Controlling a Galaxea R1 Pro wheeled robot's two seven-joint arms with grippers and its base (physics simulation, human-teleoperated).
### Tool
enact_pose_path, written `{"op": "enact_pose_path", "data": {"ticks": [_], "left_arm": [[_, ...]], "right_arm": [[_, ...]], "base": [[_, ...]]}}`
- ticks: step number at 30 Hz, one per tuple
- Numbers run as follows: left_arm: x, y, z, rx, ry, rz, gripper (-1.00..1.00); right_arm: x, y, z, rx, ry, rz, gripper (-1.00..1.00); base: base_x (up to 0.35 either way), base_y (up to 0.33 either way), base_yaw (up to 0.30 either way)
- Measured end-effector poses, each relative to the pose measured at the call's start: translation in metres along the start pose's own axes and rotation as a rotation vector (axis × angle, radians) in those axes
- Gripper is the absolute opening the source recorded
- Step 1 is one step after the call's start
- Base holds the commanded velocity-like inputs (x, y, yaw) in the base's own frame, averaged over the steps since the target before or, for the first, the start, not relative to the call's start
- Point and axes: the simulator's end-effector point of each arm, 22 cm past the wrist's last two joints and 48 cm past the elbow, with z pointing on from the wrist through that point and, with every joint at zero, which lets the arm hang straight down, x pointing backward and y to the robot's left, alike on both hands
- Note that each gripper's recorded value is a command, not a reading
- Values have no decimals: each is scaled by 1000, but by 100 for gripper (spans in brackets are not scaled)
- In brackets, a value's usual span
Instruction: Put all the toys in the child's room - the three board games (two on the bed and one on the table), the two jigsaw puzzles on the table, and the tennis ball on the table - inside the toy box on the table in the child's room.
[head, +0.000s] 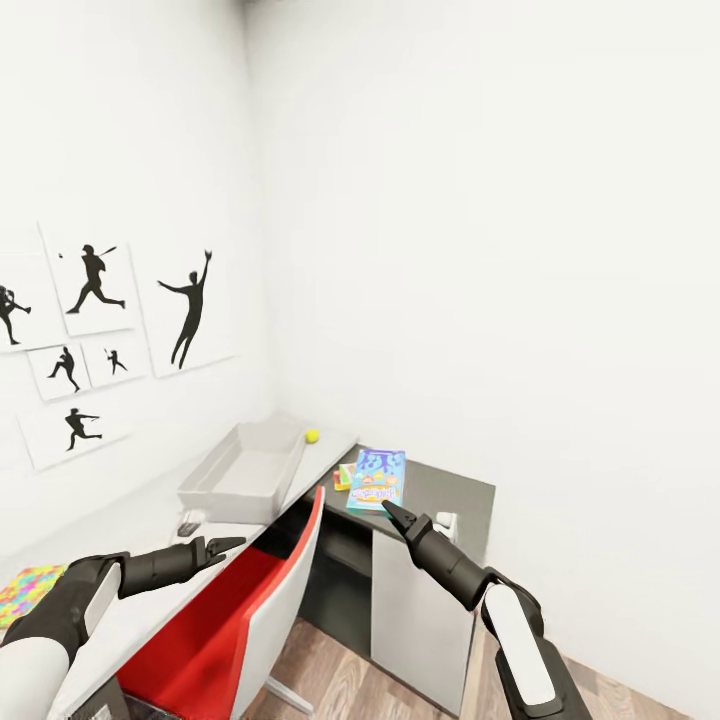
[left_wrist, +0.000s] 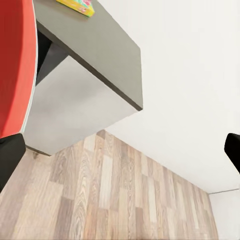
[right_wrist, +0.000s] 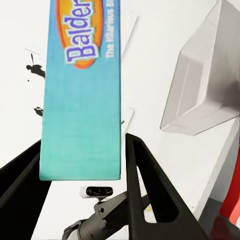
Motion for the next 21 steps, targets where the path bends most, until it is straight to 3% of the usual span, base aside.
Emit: {"op": "enact_pose_path", "data": {"ticks": [21], "left_arm": [[-3,-5,-3,4,-7,10,100]], "right_arm": [[-2,8,-1,-13,-4,-11,-100]], "base": [[0,-28,267]]}}
